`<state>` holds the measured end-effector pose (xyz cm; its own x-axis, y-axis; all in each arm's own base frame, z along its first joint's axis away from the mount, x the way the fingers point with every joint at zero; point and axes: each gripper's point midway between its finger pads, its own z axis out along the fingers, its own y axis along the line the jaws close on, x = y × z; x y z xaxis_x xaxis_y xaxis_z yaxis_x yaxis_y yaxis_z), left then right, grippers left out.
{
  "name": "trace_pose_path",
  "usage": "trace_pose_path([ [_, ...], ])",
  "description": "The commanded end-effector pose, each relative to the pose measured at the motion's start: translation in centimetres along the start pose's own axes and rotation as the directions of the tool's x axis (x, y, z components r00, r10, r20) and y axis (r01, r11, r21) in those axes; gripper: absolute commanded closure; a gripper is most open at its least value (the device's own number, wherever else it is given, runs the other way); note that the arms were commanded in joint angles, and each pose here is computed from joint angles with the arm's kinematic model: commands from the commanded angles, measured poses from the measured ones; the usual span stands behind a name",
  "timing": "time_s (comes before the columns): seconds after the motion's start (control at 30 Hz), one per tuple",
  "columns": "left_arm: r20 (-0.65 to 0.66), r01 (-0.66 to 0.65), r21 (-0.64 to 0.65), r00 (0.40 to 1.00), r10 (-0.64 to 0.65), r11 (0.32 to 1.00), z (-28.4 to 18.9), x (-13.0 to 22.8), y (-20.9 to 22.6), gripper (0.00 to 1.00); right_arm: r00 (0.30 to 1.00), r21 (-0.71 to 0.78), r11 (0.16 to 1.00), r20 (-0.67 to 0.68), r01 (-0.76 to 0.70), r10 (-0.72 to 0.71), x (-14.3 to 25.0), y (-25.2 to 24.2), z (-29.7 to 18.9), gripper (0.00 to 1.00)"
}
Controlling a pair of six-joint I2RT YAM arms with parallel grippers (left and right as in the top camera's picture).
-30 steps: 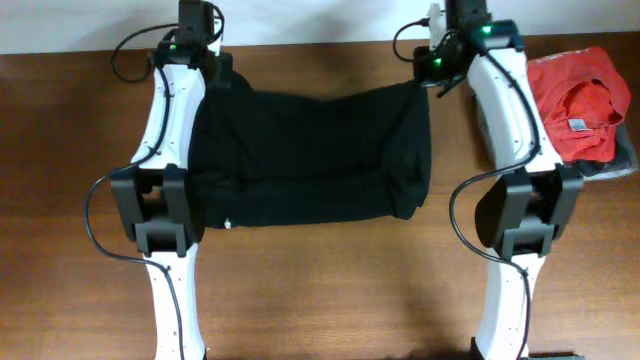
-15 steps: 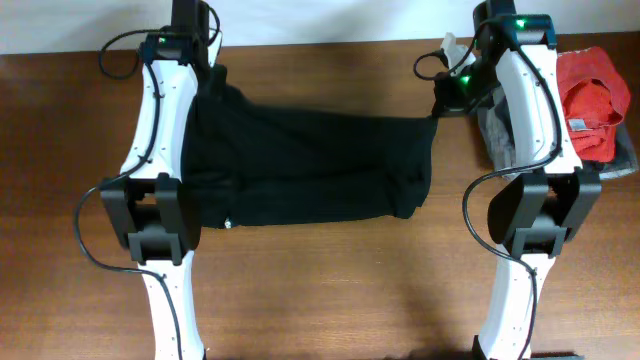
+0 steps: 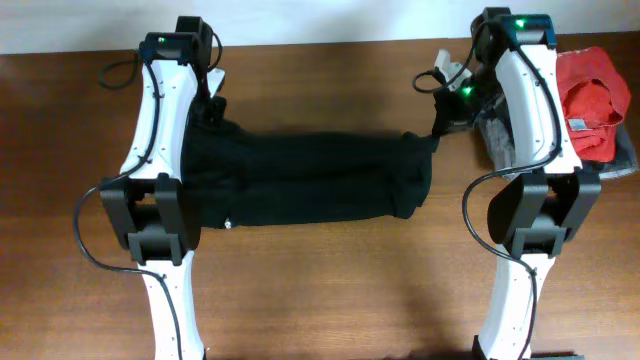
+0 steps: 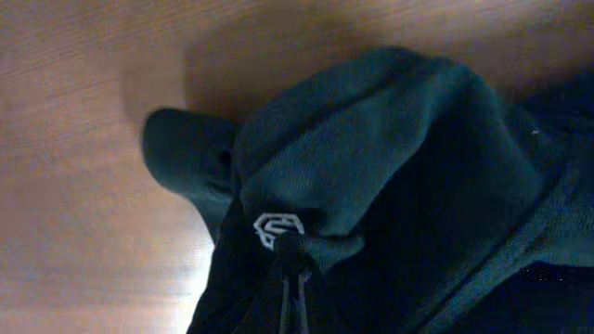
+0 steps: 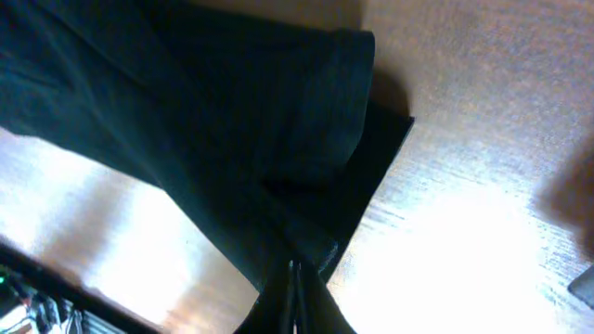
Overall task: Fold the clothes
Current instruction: 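Lower the folded edge onto the shirt with both grippers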
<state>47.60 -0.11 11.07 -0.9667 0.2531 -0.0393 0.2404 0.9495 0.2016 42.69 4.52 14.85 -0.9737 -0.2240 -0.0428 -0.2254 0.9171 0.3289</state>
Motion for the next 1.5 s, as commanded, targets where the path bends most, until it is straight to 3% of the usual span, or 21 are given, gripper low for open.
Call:
trace_pose_path([
  [0.0, -0.012, -0.009, -0.013, 1.000, 0.009, 1.000, -1.8, 1.3, 1.0, 0.99, 1.000, -0.002, 1.000, 0.005, 0.003, -0.003, 0.4, -1.0, -0.6, 0.96],
  [0.23, -0.101, 0.010, 0.013, 0.995, -0.008, 1.000, -1.6, 3.8, 1.9, 0.99, 0.996, -0.042, 0.998, -0.087, -0.040, 0.036, 2.5, -2.4, 1.7, 0.96],
  [0.47, -0.135, 0.026, 0.128, 0.991, -0.009, 0.991, -1.2, 4.7, 0.2, 0.99, 0.992, -0.118, 0.991, -0.118, -0.065, 0.051, 3.3, -2.5, 5.2, 0.96],
  [0.9, -0.378, 0.034, 0.234, 0.924, 0.058, 0.972, 4.0, 10.4, -3.3, 0.99, 0.991, -0.126, 0.990, -0.124, -0.070, 0.054, 3.6, -3.0, 6.9, 0.96],
  [0.93, -0.392, 0.035, 0.237, 0.918, 0.063, 0.971, 4.2, 10.8, -3.4, 0.97, 0.991, -0.126, 0.990, -0.123, -0.070, 0.054, 3.5, -3.0, 7.0, 0.96],
  [0.97, -0.403, 0.035, 0.239, 0.913, 0.066, 0.970, 4.4, 11.1, -3.5, 0.82, 0.991, -0.126, 0.990, -0.122, -0.069, 0.054, 3.5, -3.0, 7.0, 0.96],
  [1.07, -0.428, 0.037, 0.245, 0.901, 0.074, 0.969, 4.7, 11.8, -3.8, 0.19, 0.991, -0.125, 0.990, -0.121, -0.070, 0.055, 3.5, -3.0, 7.0, 0.95],
  [1.1, -0.429, 0.037, 0.245, 0.900, 0.074, 0.969, 4.8, 11.9, -3.8, 0.04, 0.991, -0.125, 0.990, -0.120, -0.071, 0.056, 3.5, -3.0, 7.0, 0.83],
  [1.17, -0.421, 0.036, 0.243, 0.904, 0.072, 0.969, 4.9, 11.7, -3.8, 0.01, 0.991, -0.125, 0.990, -0.120, -0.071, 0.056, 3.4, -3.0, 7.0, 0.61],
  [1.23, -0.411, 0.036, 0.241, 0.909, 0.069, 0.970, 4.8, 11.4, -3.7, 0.01, 0.991, -0.125, 0.990, -0.119, -0.071, 0.056, 3.4, -3.0, 7.0, 0.45],
  [1.3, -0.396, 0.037, 0.237, 0.916, 0.062, 0.971, 4.8, 11.0, -3.5, 0.01, 0.992, -0.124, 0.990, -0.116, -0.069, 0.055, 3.4, -3.0, 7.0, 0.39],
  [1.47, -0.320, 0.045, 0.217, 0.947, 0.028, 0.975, 3.3, 8.9, -2.7, 0.01, 0.996, -0.113, 0.992, -0.078, -0.051, 0.042, 2.4, -3.4, 7.1, 0.36],
])
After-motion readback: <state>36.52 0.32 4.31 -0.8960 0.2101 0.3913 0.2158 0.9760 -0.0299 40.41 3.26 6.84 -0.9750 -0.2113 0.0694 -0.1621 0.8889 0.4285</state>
